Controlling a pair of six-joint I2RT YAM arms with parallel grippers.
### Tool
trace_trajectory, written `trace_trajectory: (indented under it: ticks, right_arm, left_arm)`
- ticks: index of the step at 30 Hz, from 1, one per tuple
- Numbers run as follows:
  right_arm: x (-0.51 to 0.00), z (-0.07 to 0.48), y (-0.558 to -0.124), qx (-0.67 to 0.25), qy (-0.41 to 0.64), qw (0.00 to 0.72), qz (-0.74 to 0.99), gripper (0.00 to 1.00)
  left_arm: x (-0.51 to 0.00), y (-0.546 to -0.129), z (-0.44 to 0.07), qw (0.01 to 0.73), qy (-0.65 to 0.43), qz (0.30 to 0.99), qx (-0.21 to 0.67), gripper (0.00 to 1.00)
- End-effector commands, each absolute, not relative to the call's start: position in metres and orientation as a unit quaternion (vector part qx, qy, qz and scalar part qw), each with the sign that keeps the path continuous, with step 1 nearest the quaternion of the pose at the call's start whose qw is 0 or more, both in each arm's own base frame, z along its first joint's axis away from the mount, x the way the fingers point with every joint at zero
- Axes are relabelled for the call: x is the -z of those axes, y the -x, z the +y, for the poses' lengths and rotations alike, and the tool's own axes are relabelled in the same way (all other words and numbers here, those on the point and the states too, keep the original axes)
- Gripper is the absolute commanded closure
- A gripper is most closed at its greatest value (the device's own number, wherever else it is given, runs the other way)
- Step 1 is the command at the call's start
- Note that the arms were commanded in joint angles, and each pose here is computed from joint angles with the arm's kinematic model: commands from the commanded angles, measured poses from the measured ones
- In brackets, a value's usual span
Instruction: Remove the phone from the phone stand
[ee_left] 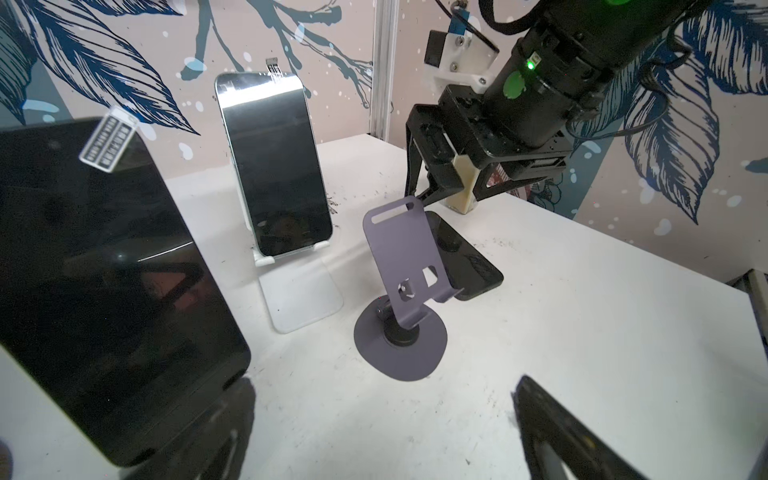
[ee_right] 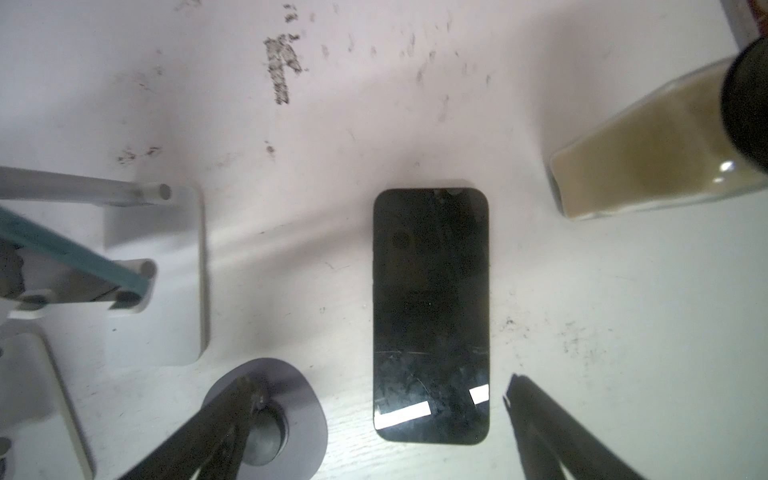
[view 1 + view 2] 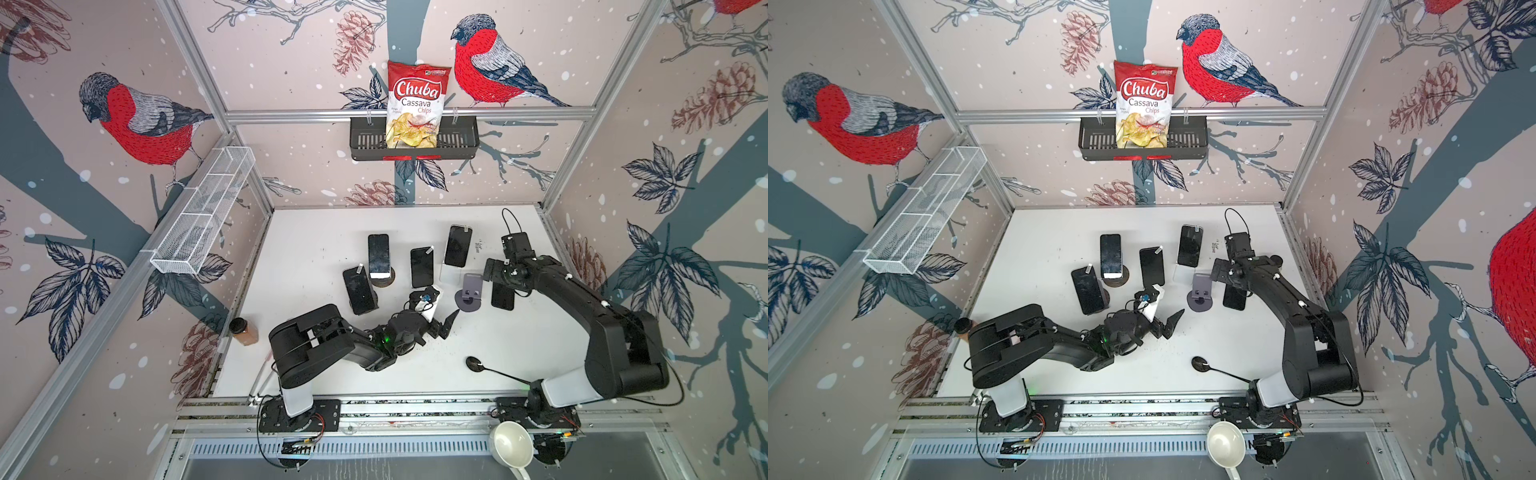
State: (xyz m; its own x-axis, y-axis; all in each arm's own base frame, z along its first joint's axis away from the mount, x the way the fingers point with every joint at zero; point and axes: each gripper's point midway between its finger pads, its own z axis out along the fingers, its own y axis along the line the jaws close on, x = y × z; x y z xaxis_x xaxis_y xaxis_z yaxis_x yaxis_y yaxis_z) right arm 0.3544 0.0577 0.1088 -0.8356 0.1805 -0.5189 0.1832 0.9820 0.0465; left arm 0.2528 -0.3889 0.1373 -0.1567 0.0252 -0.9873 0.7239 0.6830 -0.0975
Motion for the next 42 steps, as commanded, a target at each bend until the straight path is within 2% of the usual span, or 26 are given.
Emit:
trace_trajectory:
  ticks: [1,6,12,17,30,35,39,42]
  right_arm:
    - [-0.123,0.048,-0.347,0.043,-0.115,0.285,0.951,0.01]
    - [-0.155,0.066,-0.343,0.023,-0.1,0.333,0.937,0.01]
    - [-0.174,0.114,-0.337,-0.061,-0.046,0.367,0.927,0.01]
    - [-0.158,0.131,-0.33,-0.076,-0.032,0.344,0.935,0.01]
    - [-0.108,0.15,-0.325,-0.019,0.0,0.29,0.957,0.0]
    - [-0.098,0.151,-0.326,-0.01,0.001,0.283,0.959,0.06]
    - [-0.092,0.155,-0.327,-0.013,0.003,0.277,0.961,0.17]
    - [-0.088,0.155,-0.327,-0.009,0.001,0.274,0.962,0.21]
  left_arm:
    - [-0.147,-0.253,-0.387,0.595,-0.253,0.701,0.302,0.04]
    - [-0.145,-0.256,-0.386,0.582,-0.251,0.718,0.288,0.03]
    - [-0.136,-0.256,-0.388,0.551,-0.258,0.744,0.276,0.04]
    - [-0.137,-0.253,-0.384,0.542,-0.255,0.751,0.279,0.04]
    - [-0.14,-0.259,-0.374,0.544,-0.232,0.759,0.272,0.04]
    - [-0.142,-0.26,-0.371,0.548,-0.226,0.758,0.271,0.04]
    - [-0.142,-0.261,-0.37,0.547,-0.224,0.759,0.273,0.04]
    - [-0.141,-0.262,-0.369,0.545,-0.225,0.76,0.273,0.04]
